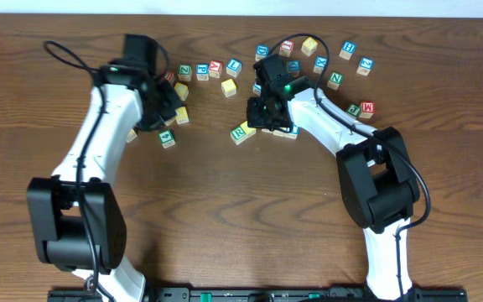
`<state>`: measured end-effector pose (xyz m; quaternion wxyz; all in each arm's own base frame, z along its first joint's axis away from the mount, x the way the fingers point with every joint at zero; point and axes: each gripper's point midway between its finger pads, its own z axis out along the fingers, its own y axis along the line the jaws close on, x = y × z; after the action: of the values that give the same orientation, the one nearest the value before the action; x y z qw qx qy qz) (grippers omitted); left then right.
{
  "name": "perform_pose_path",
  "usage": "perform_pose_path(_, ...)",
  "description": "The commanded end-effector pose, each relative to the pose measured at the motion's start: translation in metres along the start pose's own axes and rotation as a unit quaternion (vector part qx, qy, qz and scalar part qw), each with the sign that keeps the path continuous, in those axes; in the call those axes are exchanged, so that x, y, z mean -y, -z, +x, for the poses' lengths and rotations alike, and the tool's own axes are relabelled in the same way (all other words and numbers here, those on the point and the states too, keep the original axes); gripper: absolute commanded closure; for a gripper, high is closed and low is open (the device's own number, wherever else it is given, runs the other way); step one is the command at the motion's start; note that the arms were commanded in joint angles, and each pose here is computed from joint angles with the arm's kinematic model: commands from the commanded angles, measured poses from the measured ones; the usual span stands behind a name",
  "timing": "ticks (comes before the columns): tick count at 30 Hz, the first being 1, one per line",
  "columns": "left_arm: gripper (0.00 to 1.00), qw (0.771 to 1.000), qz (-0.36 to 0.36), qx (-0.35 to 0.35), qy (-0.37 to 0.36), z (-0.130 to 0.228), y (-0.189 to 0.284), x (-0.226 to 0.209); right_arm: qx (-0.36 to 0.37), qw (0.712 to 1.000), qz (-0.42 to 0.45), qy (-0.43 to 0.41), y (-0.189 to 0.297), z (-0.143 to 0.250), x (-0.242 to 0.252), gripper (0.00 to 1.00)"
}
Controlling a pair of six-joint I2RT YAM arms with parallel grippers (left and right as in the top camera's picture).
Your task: Spell out ROBOT
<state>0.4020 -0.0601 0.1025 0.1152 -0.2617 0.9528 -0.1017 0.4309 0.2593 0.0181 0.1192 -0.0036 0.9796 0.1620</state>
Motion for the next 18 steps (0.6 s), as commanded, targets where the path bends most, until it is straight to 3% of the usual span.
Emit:
perform_pose_path(1, 0.93, 0.999, -0.007, -0.034, 0.013, 0.032, -0.018, 0.009, -0.006, 1.0, 0.005, 0.011, -0.003, 0.003, -0.001, 0.96)
perform_pose_path(7, 0.92, 0.998, 0.013, -0.057, 0.012, 0.062, -0.034, 0.029, -0.014, 1.0, 0.01, 0.015, -0.003, 0.008, 0.001, 0.96)
perform_pose_path(18, 0.93, 0.995, 0.022, -0.088, 0.04, 0.075, -0.066, 0.036, -0.037, 0.999, 0.001, 0.019, -0.002, 0.018, -0.001, 0.98)
